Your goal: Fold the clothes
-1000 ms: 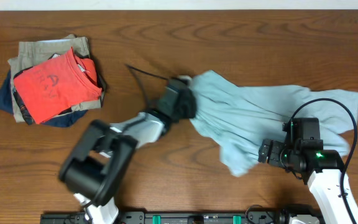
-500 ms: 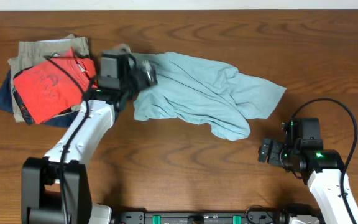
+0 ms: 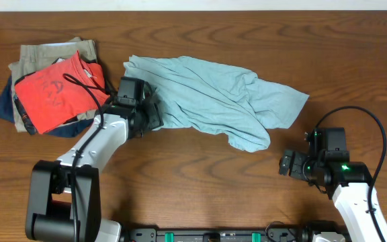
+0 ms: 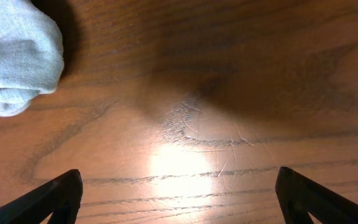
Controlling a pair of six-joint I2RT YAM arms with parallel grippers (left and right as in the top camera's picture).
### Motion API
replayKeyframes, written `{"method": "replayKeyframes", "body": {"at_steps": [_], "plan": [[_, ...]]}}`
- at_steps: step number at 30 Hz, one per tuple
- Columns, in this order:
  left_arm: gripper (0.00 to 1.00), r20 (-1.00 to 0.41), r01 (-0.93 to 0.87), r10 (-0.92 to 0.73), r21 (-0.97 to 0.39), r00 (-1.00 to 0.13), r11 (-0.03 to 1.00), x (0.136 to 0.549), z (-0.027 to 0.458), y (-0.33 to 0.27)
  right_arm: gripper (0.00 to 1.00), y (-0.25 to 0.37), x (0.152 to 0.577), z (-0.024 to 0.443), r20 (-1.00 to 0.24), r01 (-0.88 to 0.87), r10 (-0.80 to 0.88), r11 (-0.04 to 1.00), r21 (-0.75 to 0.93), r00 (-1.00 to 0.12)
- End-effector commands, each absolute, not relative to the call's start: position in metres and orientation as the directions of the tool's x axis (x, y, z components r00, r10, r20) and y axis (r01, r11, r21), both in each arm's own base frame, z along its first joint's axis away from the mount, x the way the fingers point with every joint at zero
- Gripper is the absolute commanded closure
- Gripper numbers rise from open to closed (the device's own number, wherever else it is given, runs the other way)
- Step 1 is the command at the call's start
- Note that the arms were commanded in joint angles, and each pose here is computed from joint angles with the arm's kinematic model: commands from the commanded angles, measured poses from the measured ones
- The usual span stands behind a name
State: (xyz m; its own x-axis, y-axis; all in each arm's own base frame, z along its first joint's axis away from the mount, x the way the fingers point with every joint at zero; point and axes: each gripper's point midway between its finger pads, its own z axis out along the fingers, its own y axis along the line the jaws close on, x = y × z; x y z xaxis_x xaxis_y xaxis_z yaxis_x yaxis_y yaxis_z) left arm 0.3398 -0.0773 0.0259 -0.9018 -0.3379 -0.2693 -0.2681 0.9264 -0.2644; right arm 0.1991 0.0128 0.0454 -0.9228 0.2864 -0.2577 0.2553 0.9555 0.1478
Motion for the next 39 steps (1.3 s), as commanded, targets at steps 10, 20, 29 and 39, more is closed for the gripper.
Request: {"method": "replayKeyframes", "body": {"at_steps": [10, 20, 29, 39], "plan": [[0.31, -0.306, -0.25, -0.329, -0.268, -0.894, 0.93, 0.341, 0.015, -0.078, 0.02, 0.012, 0.205, 0.052, -0.279, 0.263, 0.299, 0.952, 0.159, -0.913], [0.76, -0.336, -0.134, -0.218, -0.257, -0.916, 0.957, 0.334, 0.013, -0.109, 0.01, 0.037, 0.215, 0.053, -0.277, 0.163, 0.242, 0.946, 0.28, -0.93], [0.94, -0.316, -0.158, -0.187, -0.118, -0.93, 0.98, 0.32, 0.01, -0.083, 0.01, 0.054, 0.218, 0.036, -0.217, 0.062, 0.141, 0.94, 0.336, -0.966], [0.94, -0.366, -0.175, -0.217, -0.143, -0.905, 0.974, 0.298, 0.088, -0.069, 0.12, 0.082, 0.218, 0.014, -0.14, -0.015, 0.053, 0.894, 0.449, -0.989]]}}
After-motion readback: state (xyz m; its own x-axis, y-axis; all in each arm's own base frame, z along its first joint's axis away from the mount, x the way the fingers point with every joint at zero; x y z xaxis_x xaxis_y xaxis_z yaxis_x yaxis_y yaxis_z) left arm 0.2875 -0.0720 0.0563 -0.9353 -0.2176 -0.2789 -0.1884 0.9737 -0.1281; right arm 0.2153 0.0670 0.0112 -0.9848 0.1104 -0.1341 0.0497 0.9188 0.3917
